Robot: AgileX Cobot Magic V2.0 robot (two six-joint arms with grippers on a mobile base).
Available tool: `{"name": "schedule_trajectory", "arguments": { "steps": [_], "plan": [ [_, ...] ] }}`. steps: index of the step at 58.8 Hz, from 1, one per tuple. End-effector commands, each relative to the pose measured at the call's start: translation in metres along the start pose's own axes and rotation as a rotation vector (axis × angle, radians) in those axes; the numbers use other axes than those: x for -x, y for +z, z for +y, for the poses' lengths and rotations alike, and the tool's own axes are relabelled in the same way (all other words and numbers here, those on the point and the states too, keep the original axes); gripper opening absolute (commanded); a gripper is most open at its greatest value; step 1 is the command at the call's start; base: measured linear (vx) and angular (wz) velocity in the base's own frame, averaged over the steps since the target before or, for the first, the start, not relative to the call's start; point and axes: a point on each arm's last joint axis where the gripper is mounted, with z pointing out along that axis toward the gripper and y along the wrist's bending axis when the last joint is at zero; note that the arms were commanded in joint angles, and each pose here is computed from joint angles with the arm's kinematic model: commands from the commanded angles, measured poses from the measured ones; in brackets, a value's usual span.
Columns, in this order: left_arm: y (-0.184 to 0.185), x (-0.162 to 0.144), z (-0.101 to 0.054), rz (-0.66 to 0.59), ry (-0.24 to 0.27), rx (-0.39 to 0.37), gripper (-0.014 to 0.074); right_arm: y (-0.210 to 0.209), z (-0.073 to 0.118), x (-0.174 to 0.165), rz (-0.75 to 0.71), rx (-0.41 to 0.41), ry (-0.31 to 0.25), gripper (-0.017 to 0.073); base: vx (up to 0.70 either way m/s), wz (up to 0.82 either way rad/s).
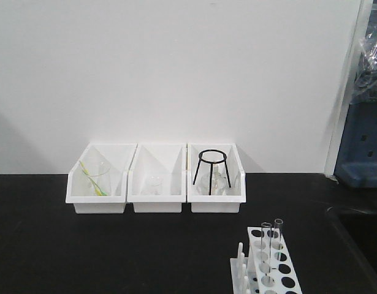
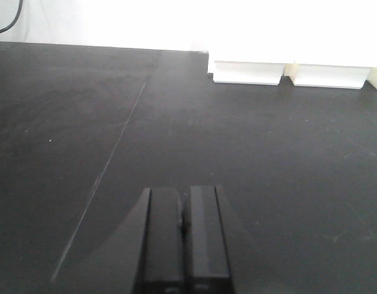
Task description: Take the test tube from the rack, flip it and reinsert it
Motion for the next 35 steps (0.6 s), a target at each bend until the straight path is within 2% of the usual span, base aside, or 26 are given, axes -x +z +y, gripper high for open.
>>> {"name": "schedule_trajectory", "arguments": {
  "steps": [1,35],
  "plan": [
    [-0.0013,0.0083,-0.0017,-0.098,-0.002,-0.023,-0.0006,-0.0008,0.0004,0.0076,-0.089,0.003,-0.007,-0.0012,0.08,-0.01],
    [-0.0013,0.0083,-0.0017,-0.098,-0.002,-0.023,-0.0006,-0.0008,0.0004,0.0077,-0.09,0.003,-0.008,-0.0012,0.03,-0.01]
  ]
}}
